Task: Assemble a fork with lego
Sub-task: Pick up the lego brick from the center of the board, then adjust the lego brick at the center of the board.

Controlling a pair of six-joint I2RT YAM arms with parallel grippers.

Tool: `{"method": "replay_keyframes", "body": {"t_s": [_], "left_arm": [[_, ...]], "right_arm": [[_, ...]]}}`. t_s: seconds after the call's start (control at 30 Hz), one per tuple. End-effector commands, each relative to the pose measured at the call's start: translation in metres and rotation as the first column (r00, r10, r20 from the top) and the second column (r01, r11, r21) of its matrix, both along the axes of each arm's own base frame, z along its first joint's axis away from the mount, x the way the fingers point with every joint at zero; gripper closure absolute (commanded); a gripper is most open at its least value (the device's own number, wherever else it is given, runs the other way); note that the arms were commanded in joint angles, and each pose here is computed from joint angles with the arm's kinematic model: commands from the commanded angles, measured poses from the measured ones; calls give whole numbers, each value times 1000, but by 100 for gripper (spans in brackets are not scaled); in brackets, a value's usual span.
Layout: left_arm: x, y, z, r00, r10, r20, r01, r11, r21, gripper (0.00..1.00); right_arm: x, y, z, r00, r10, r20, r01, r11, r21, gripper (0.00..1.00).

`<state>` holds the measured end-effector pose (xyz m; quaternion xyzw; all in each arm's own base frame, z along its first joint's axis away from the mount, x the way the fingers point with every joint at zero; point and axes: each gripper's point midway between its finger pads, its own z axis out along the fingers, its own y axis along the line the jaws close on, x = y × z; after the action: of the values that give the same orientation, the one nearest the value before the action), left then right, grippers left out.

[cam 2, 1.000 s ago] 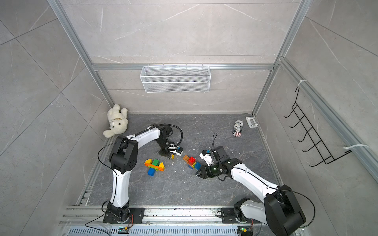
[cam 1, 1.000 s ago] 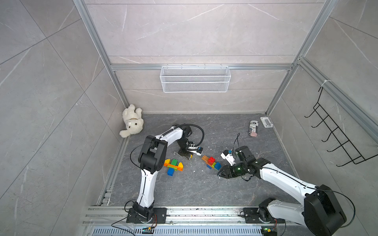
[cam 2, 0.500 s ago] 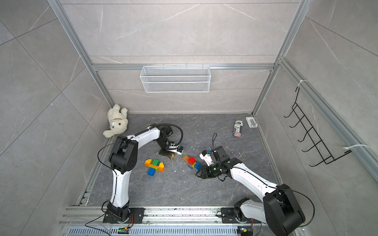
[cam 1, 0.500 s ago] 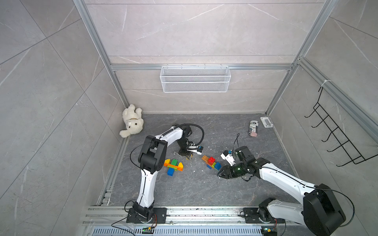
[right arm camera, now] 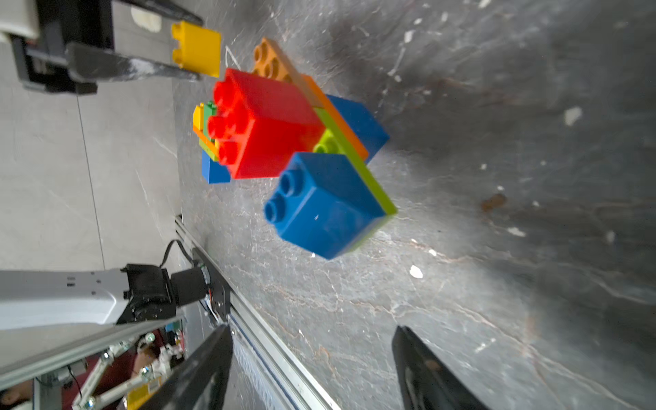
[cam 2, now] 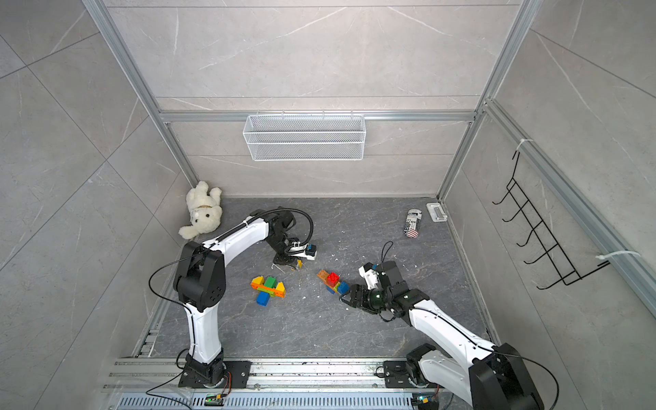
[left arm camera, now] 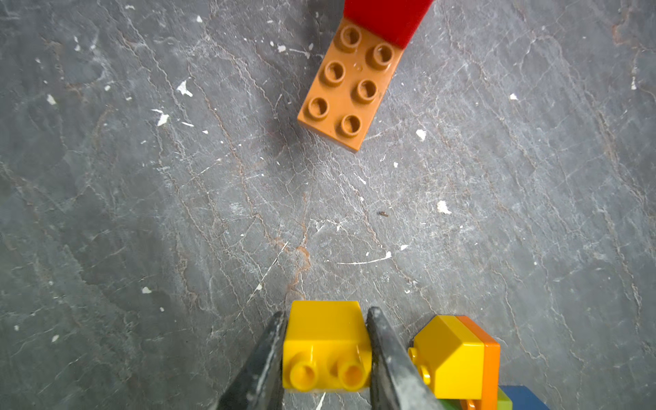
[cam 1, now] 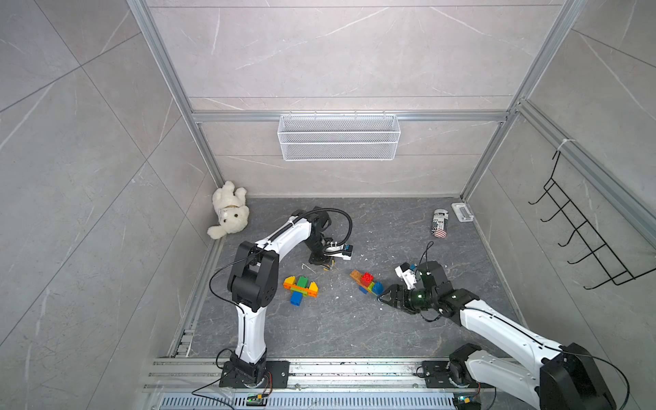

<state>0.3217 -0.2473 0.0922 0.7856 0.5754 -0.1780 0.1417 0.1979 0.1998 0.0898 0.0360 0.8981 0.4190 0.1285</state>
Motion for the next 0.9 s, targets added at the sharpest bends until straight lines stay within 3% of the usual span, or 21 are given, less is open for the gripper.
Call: {"method": "replay_keyframes", "body": {"t_s": [0.0, 0.17, 0.53, 0.8, 0.87], "left_arm": [[-9, -6, 17, 1000, -21, 17, 22, 996, -84, 94], [-11, -11, 26, 997, -71, 38, 76, 989, -128, 94], [-11, -15, 24, 995, -99, 33, 103, 986, -134, 95], [-10, -15, 22, 995, -96, 22, 98, 989, -113, 95], [-10, -13, 20, 996, -93, 18, 94, 991, -99, 95]], "right_arm": [[22, -8, 16, 974, -222, 33, 217, 970, 111, 26], [31, -7, 19, 949, -315, 30, 301, 927, 226, 26], [46, 22, 9, 946, -324, 0, 302, 883, 359, 25], [52, 28, -3, 938, -343, -52, 323, 808, 494, 33], [50, 33, -12, 944, -324, -60, 312, 822, 476, 39]]}}
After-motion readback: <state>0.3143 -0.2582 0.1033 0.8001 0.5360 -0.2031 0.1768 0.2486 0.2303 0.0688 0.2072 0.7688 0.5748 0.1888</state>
